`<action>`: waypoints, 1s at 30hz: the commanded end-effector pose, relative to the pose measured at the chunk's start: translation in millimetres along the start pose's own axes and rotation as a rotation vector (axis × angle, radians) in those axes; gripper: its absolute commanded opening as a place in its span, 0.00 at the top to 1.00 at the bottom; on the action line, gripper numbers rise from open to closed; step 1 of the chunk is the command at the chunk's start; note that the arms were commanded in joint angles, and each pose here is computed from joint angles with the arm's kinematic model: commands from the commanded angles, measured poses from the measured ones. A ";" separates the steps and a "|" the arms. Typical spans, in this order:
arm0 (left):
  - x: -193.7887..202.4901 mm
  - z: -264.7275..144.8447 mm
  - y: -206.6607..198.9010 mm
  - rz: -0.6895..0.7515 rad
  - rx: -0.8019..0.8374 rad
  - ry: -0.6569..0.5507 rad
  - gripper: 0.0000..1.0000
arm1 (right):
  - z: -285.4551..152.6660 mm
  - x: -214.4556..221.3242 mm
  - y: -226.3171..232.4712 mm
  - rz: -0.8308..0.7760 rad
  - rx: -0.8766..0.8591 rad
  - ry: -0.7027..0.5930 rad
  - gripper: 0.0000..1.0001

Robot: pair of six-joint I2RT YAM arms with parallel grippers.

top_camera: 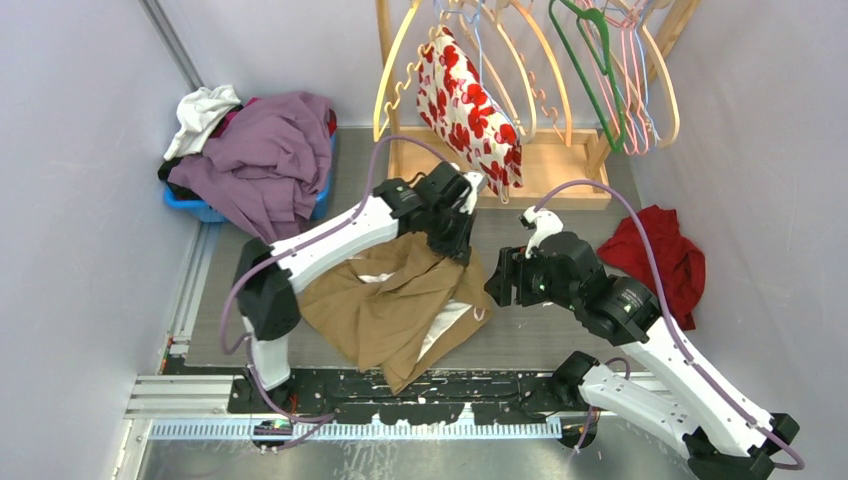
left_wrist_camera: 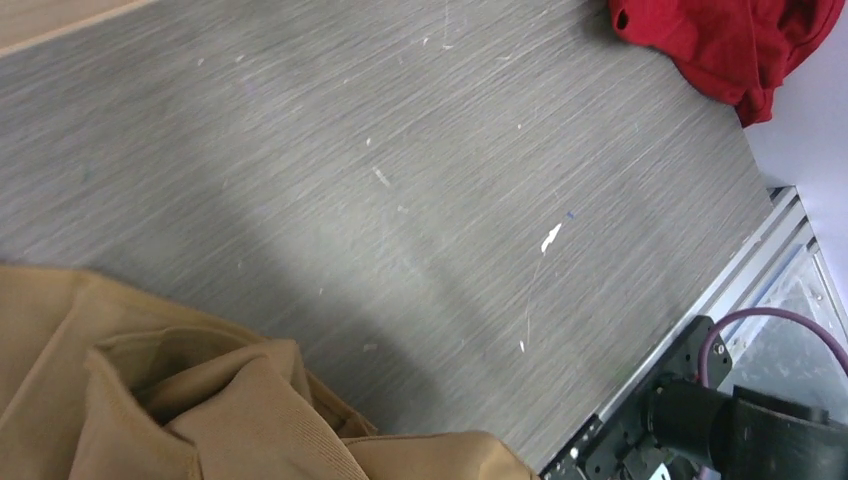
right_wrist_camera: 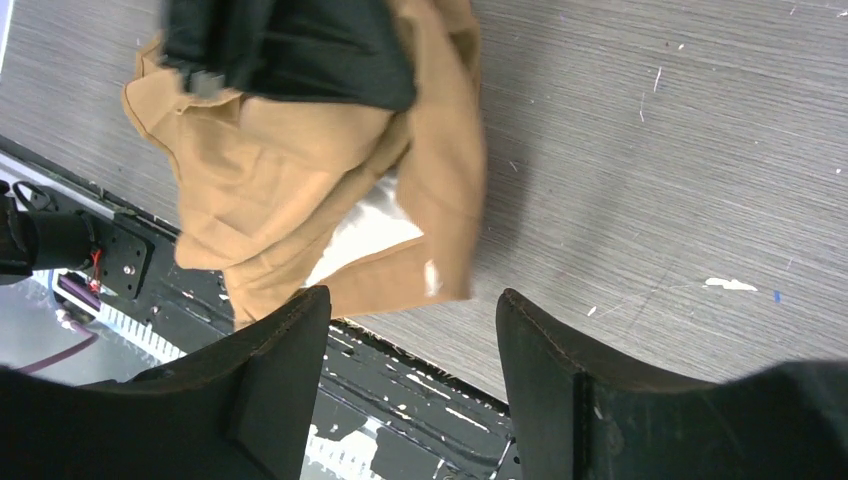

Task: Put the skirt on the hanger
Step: Place the skirt at the center of the board.

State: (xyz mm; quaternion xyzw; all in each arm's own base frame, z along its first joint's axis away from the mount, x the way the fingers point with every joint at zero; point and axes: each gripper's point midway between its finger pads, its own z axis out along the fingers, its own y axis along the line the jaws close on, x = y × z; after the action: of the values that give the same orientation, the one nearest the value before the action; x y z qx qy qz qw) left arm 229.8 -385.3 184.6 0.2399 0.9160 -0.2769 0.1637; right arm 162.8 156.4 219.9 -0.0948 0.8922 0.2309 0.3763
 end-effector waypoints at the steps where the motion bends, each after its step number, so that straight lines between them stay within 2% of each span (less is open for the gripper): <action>1: -70.7 -0.9 -37.0 0.153 0.120 -0.193 0.97 | -3.7 -16.7 4.8 0.029 0.001 -0.055 0.34; 3: -84.2 5.3 -39.3 0.177 0.122 -0.205 0.97 | -1.2 -16.4 4.2 0.033 0.005 -0.055 0.34; 5: -82.4 18.7 -28.6 0.164 0.101 -0.168 0.93 | 0.8 -15.8 4.4 0.036 0.006 -0.050 0.34; 7: -68.4 28.9 -7.6 0.140 0.041 -0.117 0.83 | 4.1 -12.9 5.0 0.043 0.004 -0.039 0.34; 8: -60.9 31.3 4.7 0.127 0.001 -0.108 0.73 | 5.8 -10.9 5.5 0.049 0.000 -0.033 0.34; 10: -52.8 23.1 22.6 0.103 -0.061 -0.137 0.68 | 10.2 -6.4 3.7 0.056 0.002 -0.028 0.34; 16: -19.0 -33.8 45.1 0.024 -0.189 -0.205 0.65 | 24.6 3.8 -0.3 0.074 0.024 0.007 0.34; 19: 2.7 -52.9 49.1 0.007 -0.244 -0.191 0.66 | 33.9 6.7 1.3 0.090 0.022 0.023 0.34; 22: 26.8 -57.7 46.7 0.014 -0.278 -0.171 0.66 | 46.1 14.2 2.5 0.111 0.022 0.056 0.34; 26: 35.6 -54.9 69.2 0.008 -0.370 -0.168 0.62 | 64.4 25.8 10.3 0.137 -0.019 0.101 0.34; 30: 40.2 -60.0 56.5 0.000 -0.315 -0.177 0.66 | 77.0 41.4 17.1 0.160 -0.048 0.153 0.36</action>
State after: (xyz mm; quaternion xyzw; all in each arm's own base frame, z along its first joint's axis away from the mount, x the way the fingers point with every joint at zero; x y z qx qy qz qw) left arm 218.3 -303.1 190.9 0.2037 0.9262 -0.1588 0.2746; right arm 173.9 185.0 144.3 -0.0544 0.9309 0.2235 0.2837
